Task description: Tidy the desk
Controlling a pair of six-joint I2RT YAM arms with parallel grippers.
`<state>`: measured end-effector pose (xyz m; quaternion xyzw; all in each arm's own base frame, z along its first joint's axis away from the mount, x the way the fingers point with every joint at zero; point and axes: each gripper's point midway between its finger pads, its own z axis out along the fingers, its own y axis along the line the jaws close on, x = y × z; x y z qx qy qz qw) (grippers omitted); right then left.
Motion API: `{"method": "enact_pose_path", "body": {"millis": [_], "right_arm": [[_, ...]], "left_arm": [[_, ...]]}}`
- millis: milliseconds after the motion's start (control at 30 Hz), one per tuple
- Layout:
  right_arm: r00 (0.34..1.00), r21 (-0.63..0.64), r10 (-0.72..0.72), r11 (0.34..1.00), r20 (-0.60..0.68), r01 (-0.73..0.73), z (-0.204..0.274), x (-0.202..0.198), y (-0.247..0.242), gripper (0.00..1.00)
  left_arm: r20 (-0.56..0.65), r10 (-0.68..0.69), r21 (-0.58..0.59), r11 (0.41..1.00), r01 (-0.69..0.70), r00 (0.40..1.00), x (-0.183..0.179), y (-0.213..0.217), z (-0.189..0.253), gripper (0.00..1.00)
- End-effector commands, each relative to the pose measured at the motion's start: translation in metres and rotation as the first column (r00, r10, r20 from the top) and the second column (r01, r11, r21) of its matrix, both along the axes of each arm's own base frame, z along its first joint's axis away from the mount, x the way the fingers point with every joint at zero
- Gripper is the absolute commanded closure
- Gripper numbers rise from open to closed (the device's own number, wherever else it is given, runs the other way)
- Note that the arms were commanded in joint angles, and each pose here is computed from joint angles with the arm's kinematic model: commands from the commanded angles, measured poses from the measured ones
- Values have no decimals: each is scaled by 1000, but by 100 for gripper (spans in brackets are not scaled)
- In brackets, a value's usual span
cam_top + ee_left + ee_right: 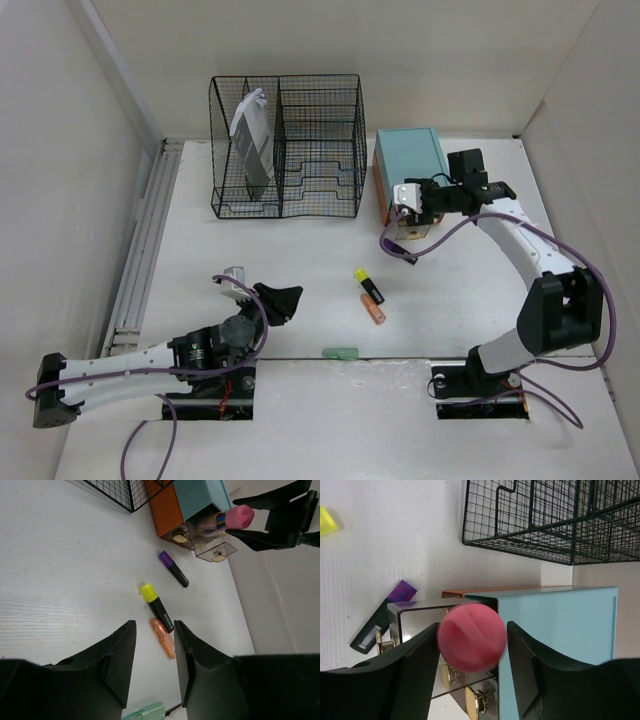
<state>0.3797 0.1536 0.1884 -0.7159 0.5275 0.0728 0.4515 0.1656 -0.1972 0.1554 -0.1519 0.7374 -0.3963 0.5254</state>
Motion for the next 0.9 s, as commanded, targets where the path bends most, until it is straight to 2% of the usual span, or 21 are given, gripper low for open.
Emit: {"method": "enact_pose_path", "body": {"millis": [0, 67, 300, 500, 600, 633, 767, 833, 867], "right_arm": [[996, 11, 29, 1000, 80, -29, 27, 1, 3, 38], [996, 17, 34, 999, 79, -36, 30, -2, 4, 32], [996, 26, 51, 998, 78, -54, 39, -13, 5, 30], [993, 58, 88, 994, 74, -93, 60, -38, 8, 30], [992, 82, 111, 990, 62, -116, 68, -51, 11, 38], [991, 89, 117, 989, 58, -121, 71, -53, 12, 52], [993, 112, 120, 986, 19, -121, 71, -59, 14, 81], [993, 115, 115, 987, -2, -114, 69, -62, 14, 91], [993, 115, 115, 987, -2, -114, 69, -62, 14, 91]], "left_arm": [[5, 17, -13, 1000, -17, 1000, 2, 1, 6, 67], [1, 18, -21, 1000, -18, 1000, 2, 1, 6, 67], [1, 18, -21, 1000, -18, 1000, 2, 1, 6, 67], [-1, 18, -12, 1000, -18, 1000, 2, 2, 4, 67], [-1, 18, -12, 1000, -18, 1000, 2, 2, 4, 67], [1, 18, -23, 1000, -18, 1000, 2, 1, 7, 67], [8, 25, -13, 1000, -25, 1000, 3, 2, 6, 67], [8, 25, -13, 1000, -25, 1000, 3, 2, 6, 67], [8, 25, -13, 1000, -25, 1000, 3, 2, 6, 67]]}}
